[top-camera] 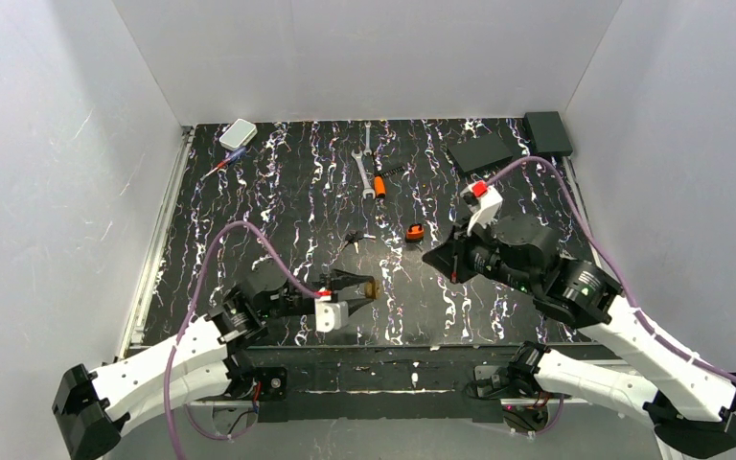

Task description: Unlock with the key

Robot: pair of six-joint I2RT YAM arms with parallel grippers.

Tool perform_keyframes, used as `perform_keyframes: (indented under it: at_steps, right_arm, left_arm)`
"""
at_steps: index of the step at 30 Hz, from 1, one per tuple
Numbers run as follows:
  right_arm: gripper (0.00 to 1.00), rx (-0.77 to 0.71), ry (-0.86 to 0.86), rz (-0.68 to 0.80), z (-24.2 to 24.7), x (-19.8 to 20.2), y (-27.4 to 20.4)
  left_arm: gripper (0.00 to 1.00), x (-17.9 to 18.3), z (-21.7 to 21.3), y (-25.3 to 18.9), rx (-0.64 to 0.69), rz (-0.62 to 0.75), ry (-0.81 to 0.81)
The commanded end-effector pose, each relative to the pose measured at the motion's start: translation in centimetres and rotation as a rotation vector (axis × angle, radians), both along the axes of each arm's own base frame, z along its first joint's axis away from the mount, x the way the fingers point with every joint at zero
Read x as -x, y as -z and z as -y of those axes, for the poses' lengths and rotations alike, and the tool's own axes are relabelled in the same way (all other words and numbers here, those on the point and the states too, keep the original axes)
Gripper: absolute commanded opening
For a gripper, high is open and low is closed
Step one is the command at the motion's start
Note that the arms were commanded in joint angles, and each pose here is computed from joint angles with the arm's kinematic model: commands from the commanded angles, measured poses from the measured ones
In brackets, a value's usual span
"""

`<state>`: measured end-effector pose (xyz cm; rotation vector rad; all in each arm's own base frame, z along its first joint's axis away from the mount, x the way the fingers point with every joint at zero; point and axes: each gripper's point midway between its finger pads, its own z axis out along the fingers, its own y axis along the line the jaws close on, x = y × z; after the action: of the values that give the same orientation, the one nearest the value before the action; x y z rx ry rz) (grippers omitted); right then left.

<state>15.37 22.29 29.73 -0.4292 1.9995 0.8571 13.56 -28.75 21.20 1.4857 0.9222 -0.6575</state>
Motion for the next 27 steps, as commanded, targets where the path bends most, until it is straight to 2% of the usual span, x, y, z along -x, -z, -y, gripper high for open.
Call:
perform_keyframes:
  at_steps: [1,10,14,22,27]
  right_arm:
    - [0.01,-0.064,-0.142,-0.032,-2.0,2.0,-2.5]
    - [0.01,-0.1,-0.223,-0.141,-3.5,3.6,-2.0]
    - [0.01,-0.12,-0.313,-0.191,-4.6,5.0,-2.2]
    - [0.01,-0.131,-0.438,-0.247,-5.7,6.7,-2.6]
    - [0.01,-0.115,-0.45,-0.258,-5.8,6.8,-3.0]
  left_arm:
    - [0.0,0.6,-0.3,-3.8,0.136,0.188,0.037]
    - [0.0,0.5,-1.3,-5.4,0.201,0.329,0.005]
    - [0.0,0.7,-2.0,-6.8,0.253,0.39,-0.018]
    - [0.0,1.2,-2.5,-7.8,0.286,0.419,-0.015]
    - [0.0,0.8,-2.3,-7.5,0.27,0.407,-0.023]
